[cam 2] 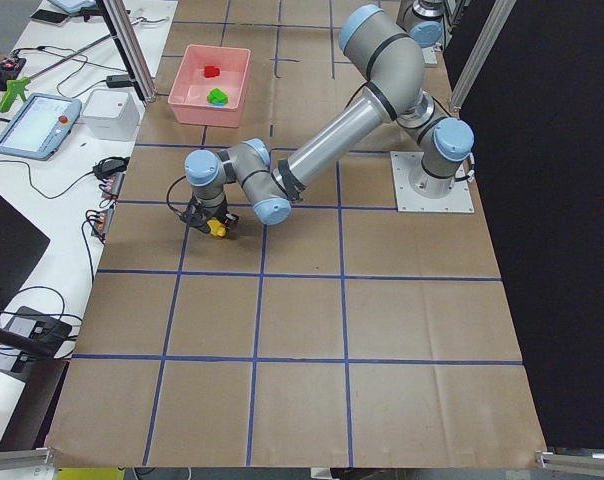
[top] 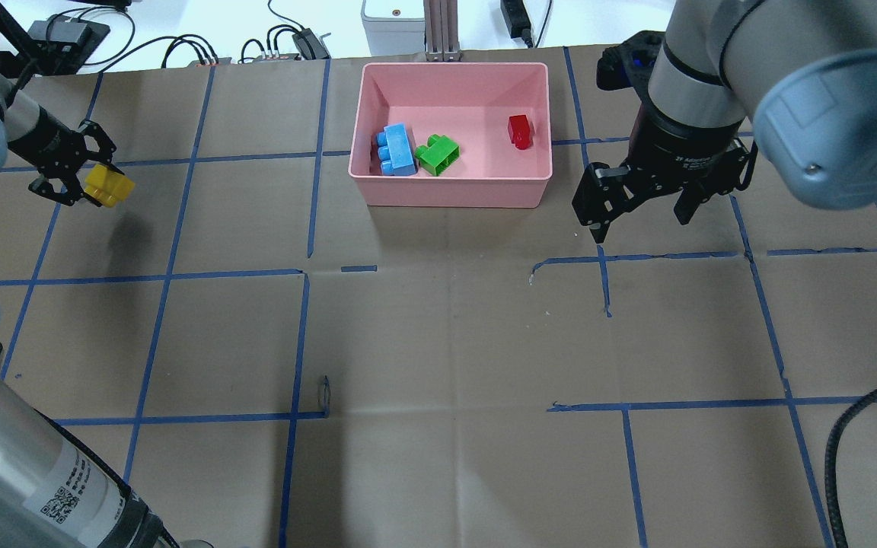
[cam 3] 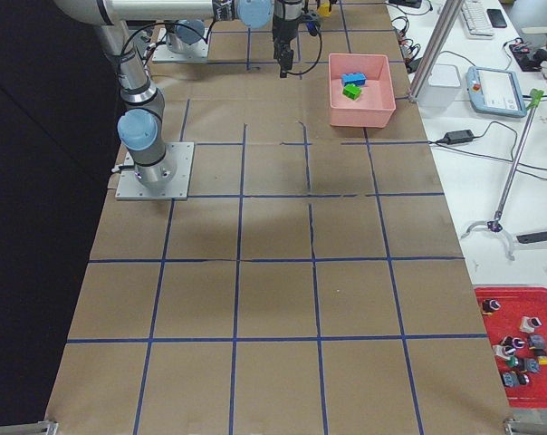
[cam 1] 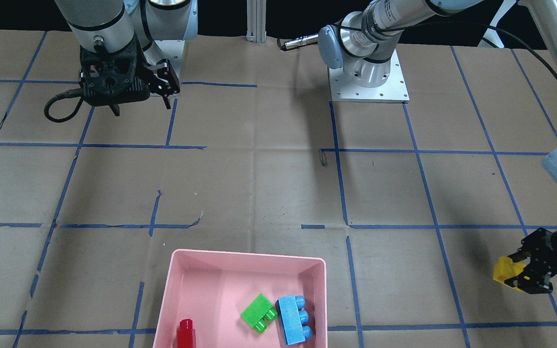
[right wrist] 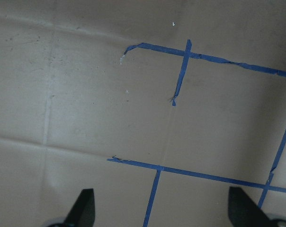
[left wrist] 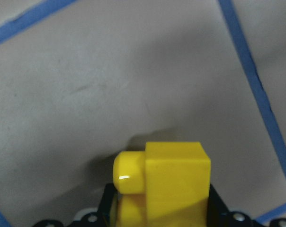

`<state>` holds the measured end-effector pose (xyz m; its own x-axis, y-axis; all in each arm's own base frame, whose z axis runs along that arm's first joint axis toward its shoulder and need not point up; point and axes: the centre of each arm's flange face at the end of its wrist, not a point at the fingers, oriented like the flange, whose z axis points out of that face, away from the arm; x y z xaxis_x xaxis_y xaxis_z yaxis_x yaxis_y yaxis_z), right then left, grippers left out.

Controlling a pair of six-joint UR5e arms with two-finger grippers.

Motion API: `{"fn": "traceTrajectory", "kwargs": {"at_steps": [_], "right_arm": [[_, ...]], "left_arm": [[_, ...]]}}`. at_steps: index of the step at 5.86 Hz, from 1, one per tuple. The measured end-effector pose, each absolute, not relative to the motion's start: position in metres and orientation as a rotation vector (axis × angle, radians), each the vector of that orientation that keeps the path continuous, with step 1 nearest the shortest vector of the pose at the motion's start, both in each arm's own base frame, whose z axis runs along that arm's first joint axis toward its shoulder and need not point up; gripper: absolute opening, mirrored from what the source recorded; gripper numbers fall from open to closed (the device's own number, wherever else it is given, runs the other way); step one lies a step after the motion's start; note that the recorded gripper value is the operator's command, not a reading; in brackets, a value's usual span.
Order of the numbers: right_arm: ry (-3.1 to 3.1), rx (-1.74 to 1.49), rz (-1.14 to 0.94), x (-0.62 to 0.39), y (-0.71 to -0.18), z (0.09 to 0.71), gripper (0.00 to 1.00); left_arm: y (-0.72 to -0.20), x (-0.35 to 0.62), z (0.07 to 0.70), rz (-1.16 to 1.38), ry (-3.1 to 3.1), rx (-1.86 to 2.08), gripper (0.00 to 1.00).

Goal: Put all blocks into box

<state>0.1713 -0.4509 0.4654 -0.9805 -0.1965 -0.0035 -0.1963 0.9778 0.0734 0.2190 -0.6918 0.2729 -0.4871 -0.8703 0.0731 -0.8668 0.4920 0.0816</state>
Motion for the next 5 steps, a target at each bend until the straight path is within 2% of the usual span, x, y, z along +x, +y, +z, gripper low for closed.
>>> {"fn": "traceTrajectory", "kwargs": {"at_steps": [3,5], "right_arm": [[-3.125,0.292,-0.1,0.168,-0.449,0.466,1.0],[-3.129,0.291,-0.119,0.168,-0.448,0.46,1.0]], "left_arm": [[-0.704,0.175,0.424,-0.069,-2.847,1.078,0.0],[-0.712,0.079,0.451,-0.061,-2.96,0.733,0.0]]}}
